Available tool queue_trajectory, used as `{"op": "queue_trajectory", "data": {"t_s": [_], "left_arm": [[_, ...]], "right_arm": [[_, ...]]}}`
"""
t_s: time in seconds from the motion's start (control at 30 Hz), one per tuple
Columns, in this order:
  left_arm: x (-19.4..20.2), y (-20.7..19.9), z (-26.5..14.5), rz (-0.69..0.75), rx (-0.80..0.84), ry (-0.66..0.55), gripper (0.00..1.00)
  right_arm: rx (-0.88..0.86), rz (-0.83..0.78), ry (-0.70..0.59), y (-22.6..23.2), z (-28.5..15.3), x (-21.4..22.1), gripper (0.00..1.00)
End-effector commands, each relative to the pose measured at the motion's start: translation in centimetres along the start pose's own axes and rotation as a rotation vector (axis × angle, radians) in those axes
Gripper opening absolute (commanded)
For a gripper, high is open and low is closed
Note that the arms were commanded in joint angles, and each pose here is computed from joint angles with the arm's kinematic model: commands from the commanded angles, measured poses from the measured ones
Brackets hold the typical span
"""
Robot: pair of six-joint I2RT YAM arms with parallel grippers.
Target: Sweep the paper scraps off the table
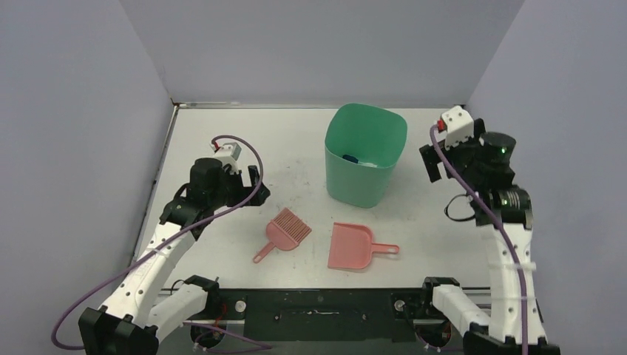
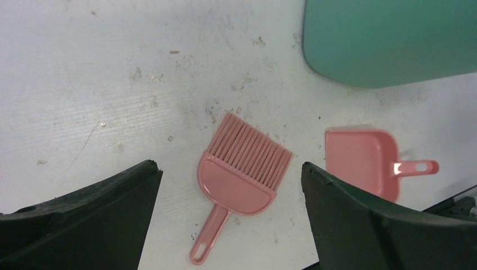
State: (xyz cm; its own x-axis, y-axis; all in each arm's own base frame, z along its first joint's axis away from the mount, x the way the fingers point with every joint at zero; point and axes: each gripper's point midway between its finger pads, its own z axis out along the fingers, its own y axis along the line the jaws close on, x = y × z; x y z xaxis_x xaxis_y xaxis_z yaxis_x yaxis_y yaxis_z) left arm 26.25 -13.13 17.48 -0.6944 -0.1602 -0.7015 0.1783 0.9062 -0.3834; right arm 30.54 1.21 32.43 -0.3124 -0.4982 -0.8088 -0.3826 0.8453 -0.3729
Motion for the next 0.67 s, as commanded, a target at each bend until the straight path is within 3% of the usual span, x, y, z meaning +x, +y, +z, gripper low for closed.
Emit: {"op": "queue_trajectory", "data": {"t_s": [0.0,0.1,0.2,0.37,0.63], "left_arm": [[-5.1,-1.4,-2.4,0.102,0.008,-0.189,0.96],[-5.0,0.0,-2.2,0.117,-0.038,-0.235,0.96],[-4.3,0.6,-2.6,0.116,-0.049,-0.248,0.96],[-4.4,0.7,-3.6,0.099,-0.05,-0.302,0.96],[-3.4,-0.1,-2.4,0.088,0.005,-0.244,0.97]], "right_arm": [[0.253,0.233,-0.204,-2.6,-1.7,-1.0,0.9],[0.211,0.416,-0.173,0.0,-0.1,2.4,0.9],[0.307,0.62,-0.192,0.2,0.7,5.7,0.9],[0.346,0.66,-0.204,1.3,1.3,9.3,0.9],[0.268,0.645,-0.256,2.0,0.9,8.3,0.9]]}}
